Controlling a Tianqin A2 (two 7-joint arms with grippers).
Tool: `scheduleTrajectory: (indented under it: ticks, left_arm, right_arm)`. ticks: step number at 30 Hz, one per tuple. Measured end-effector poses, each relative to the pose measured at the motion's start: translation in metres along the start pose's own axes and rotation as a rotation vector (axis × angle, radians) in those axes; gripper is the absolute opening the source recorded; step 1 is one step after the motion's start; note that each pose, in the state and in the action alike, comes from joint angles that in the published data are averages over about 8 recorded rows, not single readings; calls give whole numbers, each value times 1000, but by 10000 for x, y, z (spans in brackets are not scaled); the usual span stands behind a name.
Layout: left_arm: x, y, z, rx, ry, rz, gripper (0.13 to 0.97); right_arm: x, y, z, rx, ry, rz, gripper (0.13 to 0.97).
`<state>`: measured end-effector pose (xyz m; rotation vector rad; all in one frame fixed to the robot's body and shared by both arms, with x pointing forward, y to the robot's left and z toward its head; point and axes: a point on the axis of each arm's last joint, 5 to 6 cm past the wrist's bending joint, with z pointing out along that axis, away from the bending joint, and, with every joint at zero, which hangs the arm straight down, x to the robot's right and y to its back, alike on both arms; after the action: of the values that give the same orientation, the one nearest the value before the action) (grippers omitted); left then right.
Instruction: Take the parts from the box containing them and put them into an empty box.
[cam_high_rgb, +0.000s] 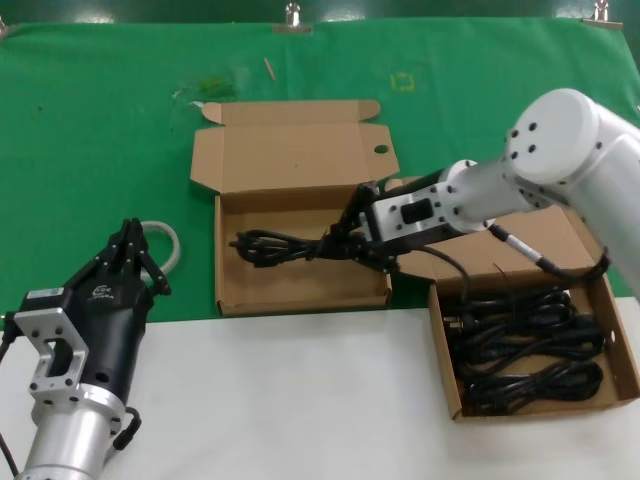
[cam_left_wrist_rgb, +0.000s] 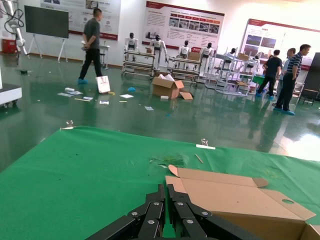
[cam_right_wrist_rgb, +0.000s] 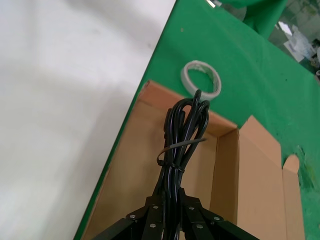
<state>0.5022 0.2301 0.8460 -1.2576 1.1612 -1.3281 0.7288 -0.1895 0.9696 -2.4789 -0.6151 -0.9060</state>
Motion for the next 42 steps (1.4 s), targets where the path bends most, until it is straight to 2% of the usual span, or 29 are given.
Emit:
scheduleTrajectory:
  ticks: [14, 29, 42]
  left_arm:
    - [0, 0, 0, 0, 0, 0, 156]
    - [0, 0, 0, 0, 0, 0, 156]
    - [0, 0, 0, 0, 0, 0, 156]
  right_arm:
    - [6, 43, 292, -18, 11, 2, 175]
    - [-63, 111, 300, -39, 5, -13, 175]
    - [-59, 131, 268, -45, 15, -10, 229]
